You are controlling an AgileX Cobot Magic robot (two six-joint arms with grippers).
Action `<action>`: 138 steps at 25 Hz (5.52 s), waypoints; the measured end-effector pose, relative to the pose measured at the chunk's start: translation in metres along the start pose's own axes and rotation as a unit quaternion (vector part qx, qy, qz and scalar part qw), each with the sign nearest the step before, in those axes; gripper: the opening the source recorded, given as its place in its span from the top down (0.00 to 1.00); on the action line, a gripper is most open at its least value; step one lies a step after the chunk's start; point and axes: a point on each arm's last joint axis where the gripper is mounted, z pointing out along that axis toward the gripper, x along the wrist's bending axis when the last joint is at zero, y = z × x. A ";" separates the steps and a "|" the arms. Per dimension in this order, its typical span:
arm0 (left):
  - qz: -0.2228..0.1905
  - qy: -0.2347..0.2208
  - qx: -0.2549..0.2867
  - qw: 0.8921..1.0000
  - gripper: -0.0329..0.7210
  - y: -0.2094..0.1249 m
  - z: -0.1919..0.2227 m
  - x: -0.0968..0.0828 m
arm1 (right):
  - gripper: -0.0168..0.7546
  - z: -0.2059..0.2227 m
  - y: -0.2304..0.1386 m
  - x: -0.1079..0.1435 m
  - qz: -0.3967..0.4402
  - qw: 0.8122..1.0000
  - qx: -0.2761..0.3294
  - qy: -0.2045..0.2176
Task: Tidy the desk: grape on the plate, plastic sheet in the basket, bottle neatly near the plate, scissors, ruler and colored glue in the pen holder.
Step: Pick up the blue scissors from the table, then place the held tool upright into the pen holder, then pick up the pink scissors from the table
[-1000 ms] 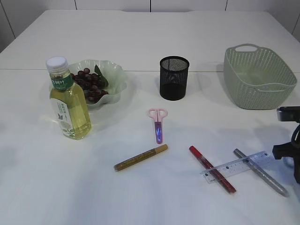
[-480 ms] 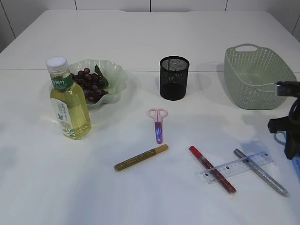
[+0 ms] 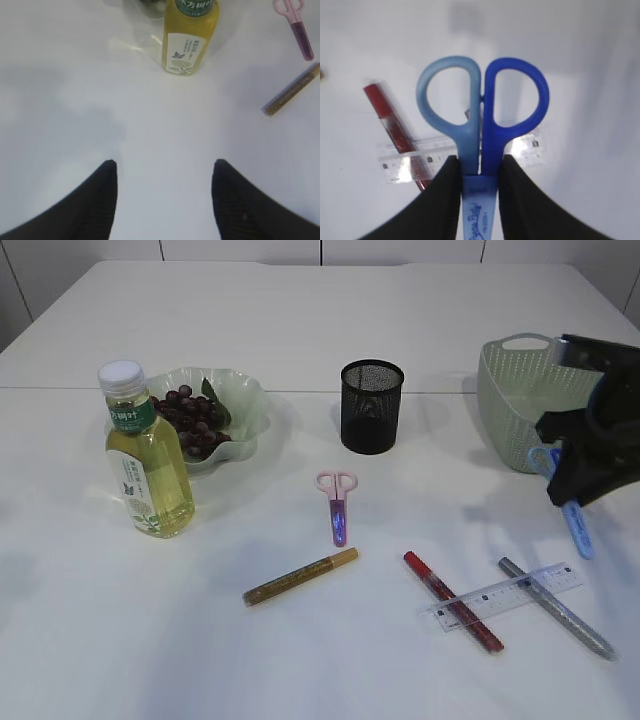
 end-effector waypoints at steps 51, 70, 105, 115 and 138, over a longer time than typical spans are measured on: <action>0.017 0.024 -0.009 1.000 0.38 0.004 0.004 0.004 | 0.71 0.049 0.165 0.111 -0.143 0.877 -0.458 -0.012; 0.017 0.025 -0.009 1.000 0.38 0.004 0.004 0.004 | 0.71 0.070 0.163 0.126 -0.159 0.879 -0.450 -0.009; 0.020 0.030 0.002 0.999 0.38 0.002 0.004 0.005 | 0.59 -0.009 0.127 0.148 -0.239 0.899 -0.366 0.029; 0.019 0.036 0.049 0.998 0.38 -0.007 0.003 0.006 | 0.59 -0.042 0.081 0.149 -0.142 0.977 -0.147 0.062; 0.006 0.022 0.131 0.991 0.38 -0.021 0.001 0.004 | 0.44 -0.053 0.066 0.156 -0.027 0.995 -0.085 0.036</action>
